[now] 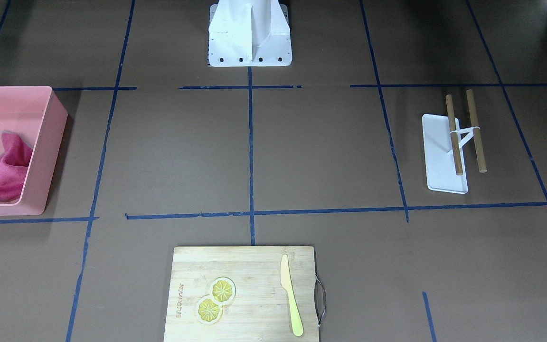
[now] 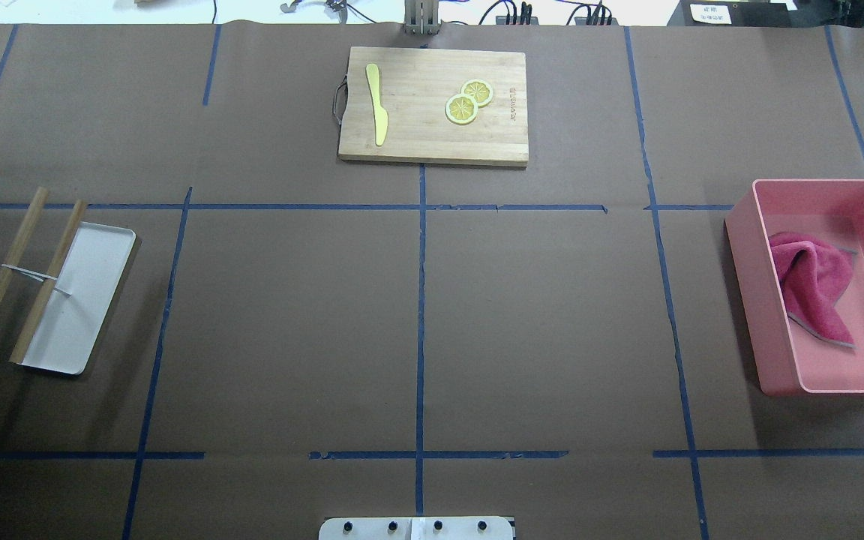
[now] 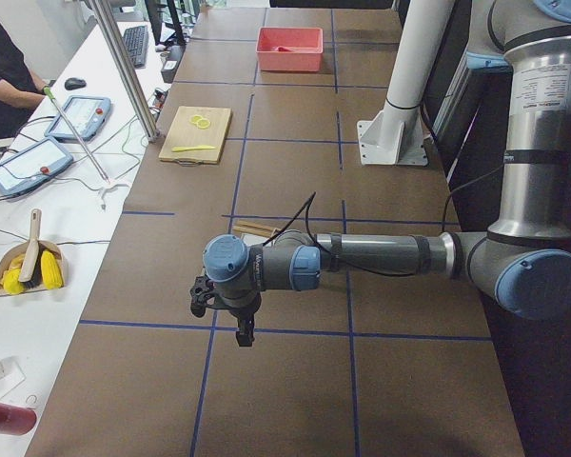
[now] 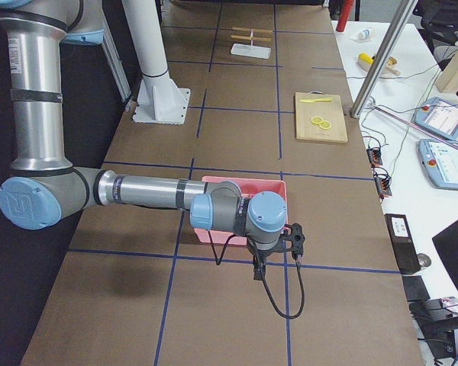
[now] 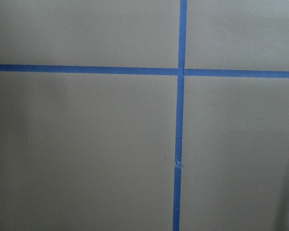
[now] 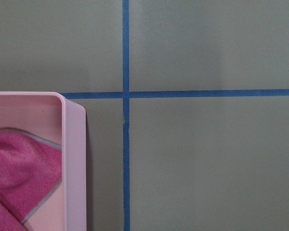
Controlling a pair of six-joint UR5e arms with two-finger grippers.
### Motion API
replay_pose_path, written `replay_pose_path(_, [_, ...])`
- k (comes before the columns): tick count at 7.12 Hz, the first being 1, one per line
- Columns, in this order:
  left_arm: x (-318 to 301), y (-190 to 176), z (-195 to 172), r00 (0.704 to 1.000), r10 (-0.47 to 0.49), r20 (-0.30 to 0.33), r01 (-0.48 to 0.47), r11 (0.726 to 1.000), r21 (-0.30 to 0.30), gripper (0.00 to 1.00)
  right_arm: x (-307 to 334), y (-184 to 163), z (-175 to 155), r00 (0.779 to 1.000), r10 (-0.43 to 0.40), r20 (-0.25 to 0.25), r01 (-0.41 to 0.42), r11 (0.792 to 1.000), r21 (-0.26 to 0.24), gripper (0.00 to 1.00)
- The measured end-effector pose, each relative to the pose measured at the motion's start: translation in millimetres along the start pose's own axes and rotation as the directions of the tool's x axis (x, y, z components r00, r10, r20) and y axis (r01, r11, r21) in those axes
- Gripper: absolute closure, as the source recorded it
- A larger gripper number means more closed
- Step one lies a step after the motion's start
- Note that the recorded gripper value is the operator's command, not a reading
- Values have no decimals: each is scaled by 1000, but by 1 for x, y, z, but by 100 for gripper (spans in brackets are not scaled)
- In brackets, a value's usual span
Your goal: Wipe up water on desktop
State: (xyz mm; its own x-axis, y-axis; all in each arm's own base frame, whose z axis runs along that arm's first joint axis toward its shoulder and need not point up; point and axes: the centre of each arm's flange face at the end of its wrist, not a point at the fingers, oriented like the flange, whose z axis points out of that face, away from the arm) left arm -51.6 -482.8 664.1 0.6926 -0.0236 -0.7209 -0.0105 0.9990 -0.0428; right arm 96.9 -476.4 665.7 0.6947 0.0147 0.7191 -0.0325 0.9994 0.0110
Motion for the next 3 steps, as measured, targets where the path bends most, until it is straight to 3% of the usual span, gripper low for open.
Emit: replay_pose_path(3, [-1, 0, 1, 1000, -2, 0, 2, 1000, -2, 0, 1, 0, 0, 1000, 0, -1, 0, 1000, 0, 0])
